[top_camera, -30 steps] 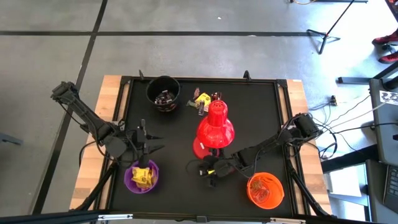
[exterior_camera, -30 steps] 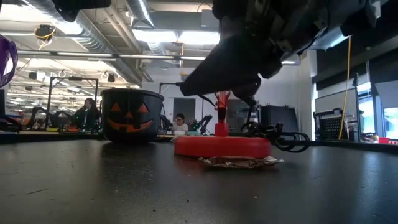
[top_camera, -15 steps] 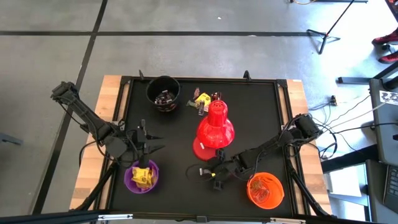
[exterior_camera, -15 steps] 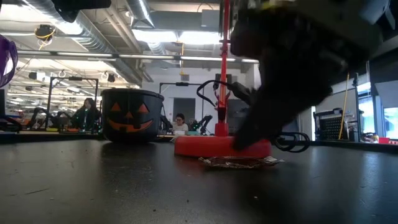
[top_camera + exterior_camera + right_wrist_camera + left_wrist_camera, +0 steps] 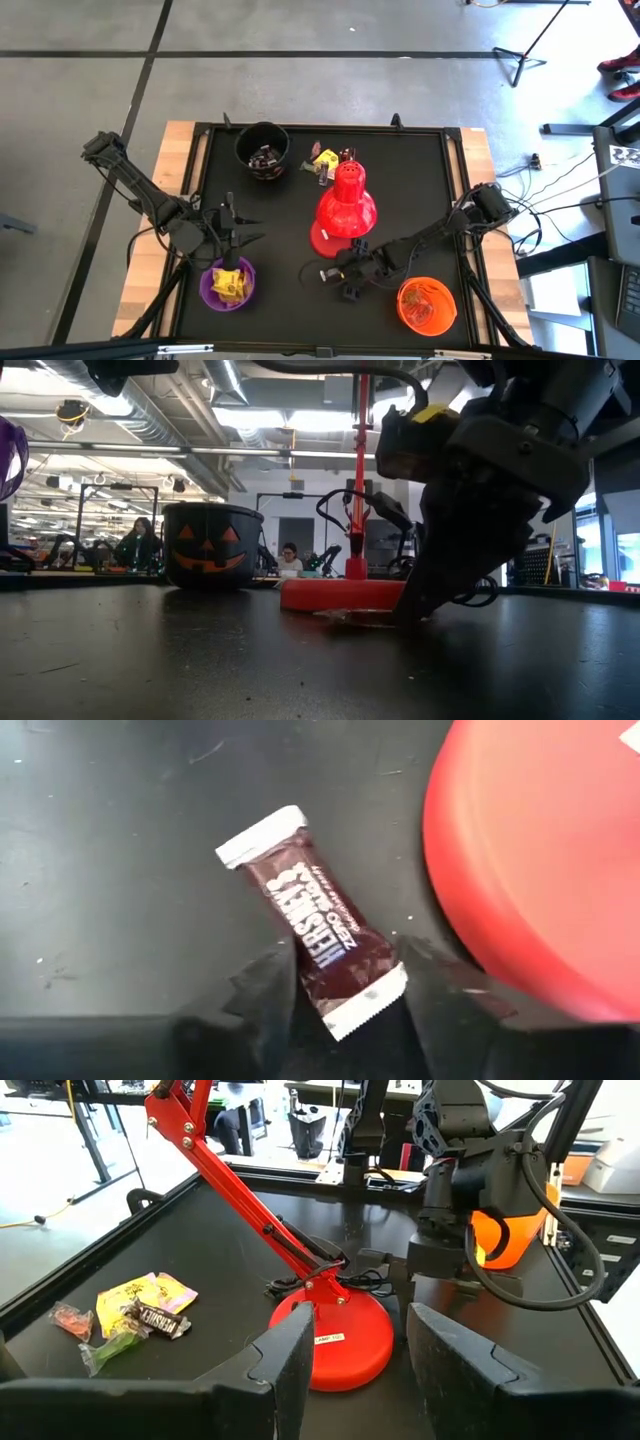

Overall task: Organize candy in baskets
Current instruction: Put the brown chocolate bar into the black bucket

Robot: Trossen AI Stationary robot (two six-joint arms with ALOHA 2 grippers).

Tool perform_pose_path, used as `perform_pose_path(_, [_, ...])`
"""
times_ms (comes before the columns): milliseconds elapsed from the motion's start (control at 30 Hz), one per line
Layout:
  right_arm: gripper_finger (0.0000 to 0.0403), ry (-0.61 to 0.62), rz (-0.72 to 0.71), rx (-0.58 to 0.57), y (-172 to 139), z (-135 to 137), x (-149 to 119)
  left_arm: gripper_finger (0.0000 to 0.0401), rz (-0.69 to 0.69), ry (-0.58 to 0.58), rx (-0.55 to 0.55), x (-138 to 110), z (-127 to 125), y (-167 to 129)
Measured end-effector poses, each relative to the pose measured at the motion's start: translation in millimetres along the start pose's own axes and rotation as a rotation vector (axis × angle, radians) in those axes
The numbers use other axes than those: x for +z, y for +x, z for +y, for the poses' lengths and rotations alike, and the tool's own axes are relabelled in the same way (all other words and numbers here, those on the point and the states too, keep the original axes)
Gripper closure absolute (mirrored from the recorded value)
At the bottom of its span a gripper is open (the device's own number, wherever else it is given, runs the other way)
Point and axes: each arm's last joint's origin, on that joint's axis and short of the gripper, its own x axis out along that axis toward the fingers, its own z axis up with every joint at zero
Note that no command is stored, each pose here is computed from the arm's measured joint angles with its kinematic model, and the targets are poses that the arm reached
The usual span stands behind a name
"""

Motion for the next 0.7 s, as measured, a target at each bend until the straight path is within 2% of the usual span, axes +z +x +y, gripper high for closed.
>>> perform_pose_path(233, [0.0351,0.0,0.005,0.018,0,0,0,0.0249,0.0,0.0,0.0,0,0,0])
perform_pose_path(333, [0.0389,0.002,0.001,0.035,1,1,1,0.0249,0.0,0.0,0.0,0,0,0])
perform_pose_path(467, [0.0396,-0.003,-0.017,0.053,-1,6,7,0.0249,0.0,0.0,0.0,0,0,0])
perform_pose_path(700, [0.0401,-0.099,-0.067,0.077,-7,19,28,0.0249,0.0,0.0,0.0,0,0,0])
